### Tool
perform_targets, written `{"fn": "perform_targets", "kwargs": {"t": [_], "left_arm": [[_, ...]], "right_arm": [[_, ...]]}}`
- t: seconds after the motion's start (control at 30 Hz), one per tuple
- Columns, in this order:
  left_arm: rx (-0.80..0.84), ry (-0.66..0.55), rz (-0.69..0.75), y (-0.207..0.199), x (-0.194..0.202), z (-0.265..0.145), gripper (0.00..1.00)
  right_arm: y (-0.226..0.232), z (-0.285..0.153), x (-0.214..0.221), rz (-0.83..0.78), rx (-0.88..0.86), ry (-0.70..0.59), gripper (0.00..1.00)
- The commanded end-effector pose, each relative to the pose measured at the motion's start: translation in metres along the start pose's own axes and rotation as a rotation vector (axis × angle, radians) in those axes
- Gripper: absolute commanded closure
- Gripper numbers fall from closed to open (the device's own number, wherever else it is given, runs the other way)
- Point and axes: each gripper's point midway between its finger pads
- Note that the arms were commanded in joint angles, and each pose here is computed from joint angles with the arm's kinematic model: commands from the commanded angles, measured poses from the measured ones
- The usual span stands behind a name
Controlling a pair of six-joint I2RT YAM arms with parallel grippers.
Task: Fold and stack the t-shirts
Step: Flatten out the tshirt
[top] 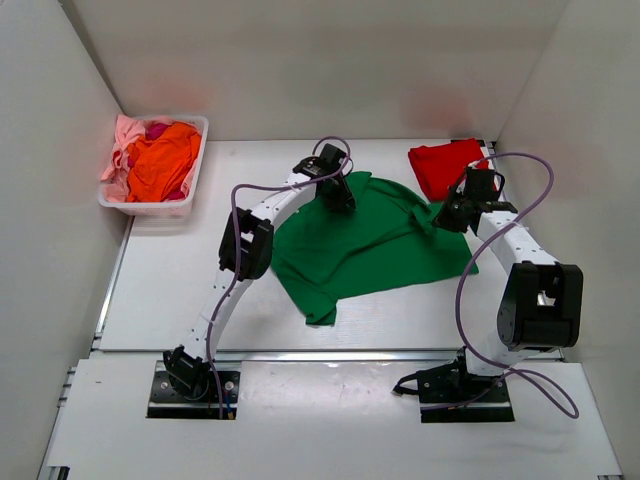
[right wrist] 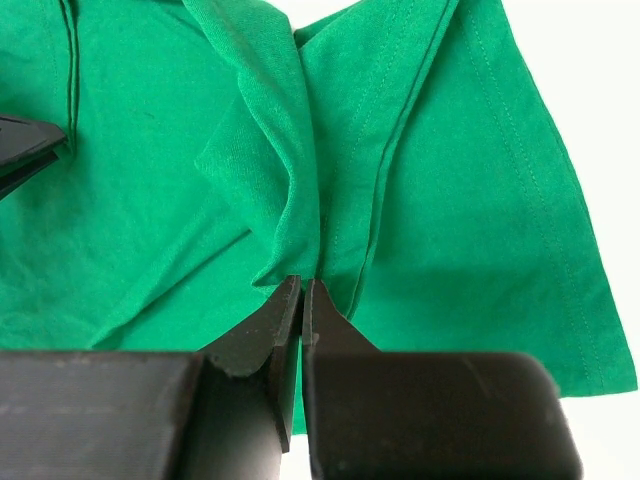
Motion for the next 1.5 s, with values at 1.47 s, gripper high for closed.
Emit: {"fn": "perform_targets", "kwargs": {"t": [1.47], "left_arm": [[0.675, -1.003, 0.072, -0.056, -0.170, -0.600, 1.00]], "right_arm": [[0.076, -0.279, -0.195, -0.313, -0.189, -0.893, 0.99]]}}
Point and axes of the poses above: each gripper's point midway between its finger pads, its own z axis out along the fingers, its own y axis along the line the jaws close on, x = y × z, and after that the axes turned 7 degrees about -z, right-handed
